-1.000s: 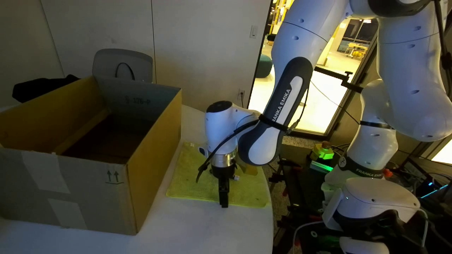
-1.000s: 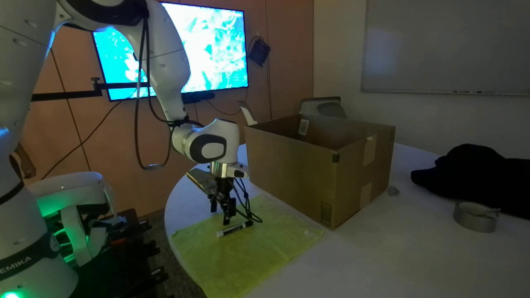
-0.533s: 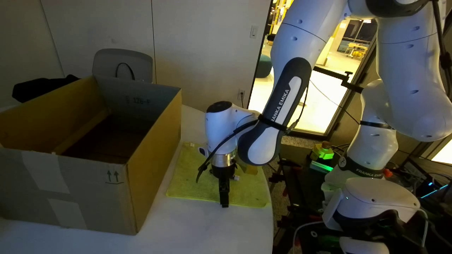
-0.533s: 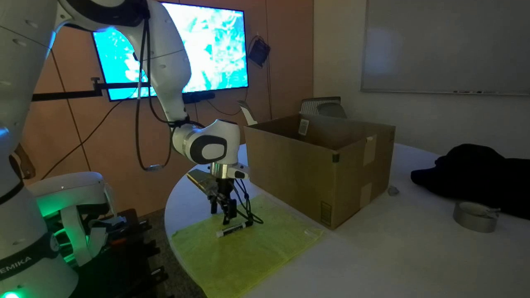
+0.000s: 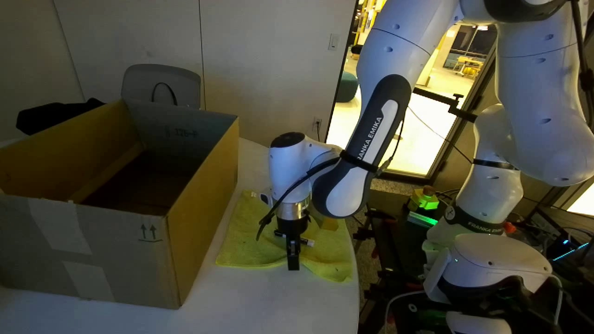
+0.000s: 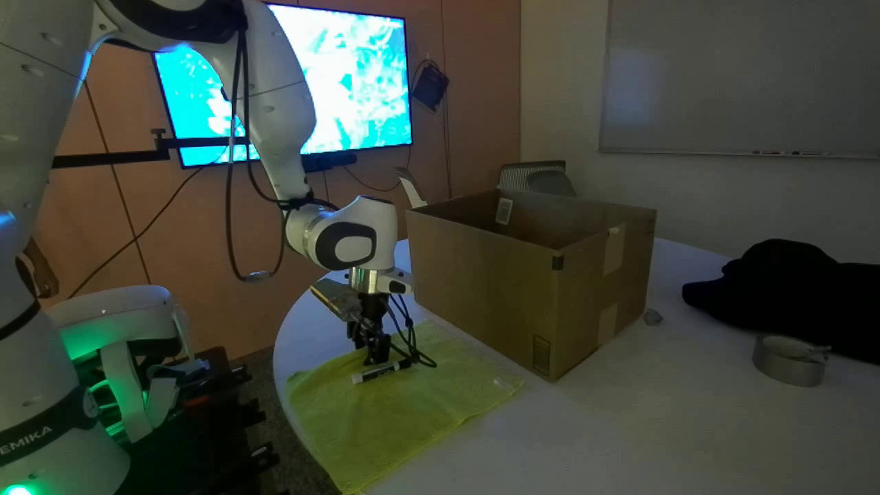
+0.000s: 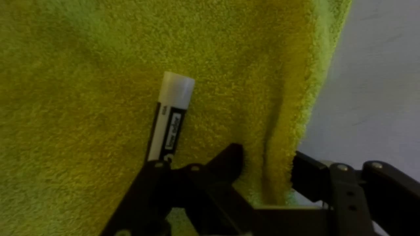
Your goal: Put the marker on the towel then fold the towel twice and put it in the brown box.
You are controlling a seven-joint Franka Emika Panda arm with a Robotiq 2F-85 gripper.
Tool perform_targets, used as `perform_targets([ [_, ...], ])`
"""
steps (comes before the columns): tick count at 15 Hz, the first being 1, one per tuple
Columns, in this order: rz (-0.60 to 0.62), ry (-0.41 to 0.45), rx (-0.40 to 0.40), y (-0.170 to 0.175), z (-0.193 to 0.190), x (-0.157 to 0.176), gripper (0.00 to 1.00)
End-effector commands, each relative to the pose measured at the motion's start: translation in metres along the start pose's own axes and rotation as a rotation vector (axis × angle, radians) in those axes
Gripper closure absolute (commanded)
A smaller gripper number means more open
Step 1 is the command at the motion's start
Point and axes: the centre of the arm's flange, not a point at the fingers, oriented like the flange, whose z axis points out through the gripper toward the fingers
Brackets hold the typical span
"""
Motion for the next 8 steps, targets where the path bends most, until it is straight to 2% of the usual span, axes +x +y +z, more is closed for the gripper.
perform_targets([
  [1, 0.029, 0.016, -0.008, 0.005, -0.004, -0.003, 0.97],
  [3, 0.032, 0.023, -0.005, 0.009, -0.012, -0.006, 0.99],
  [8, 0.054, 0.074, 0.003, 0.021, -0.040, -0.018, 0.95],
])
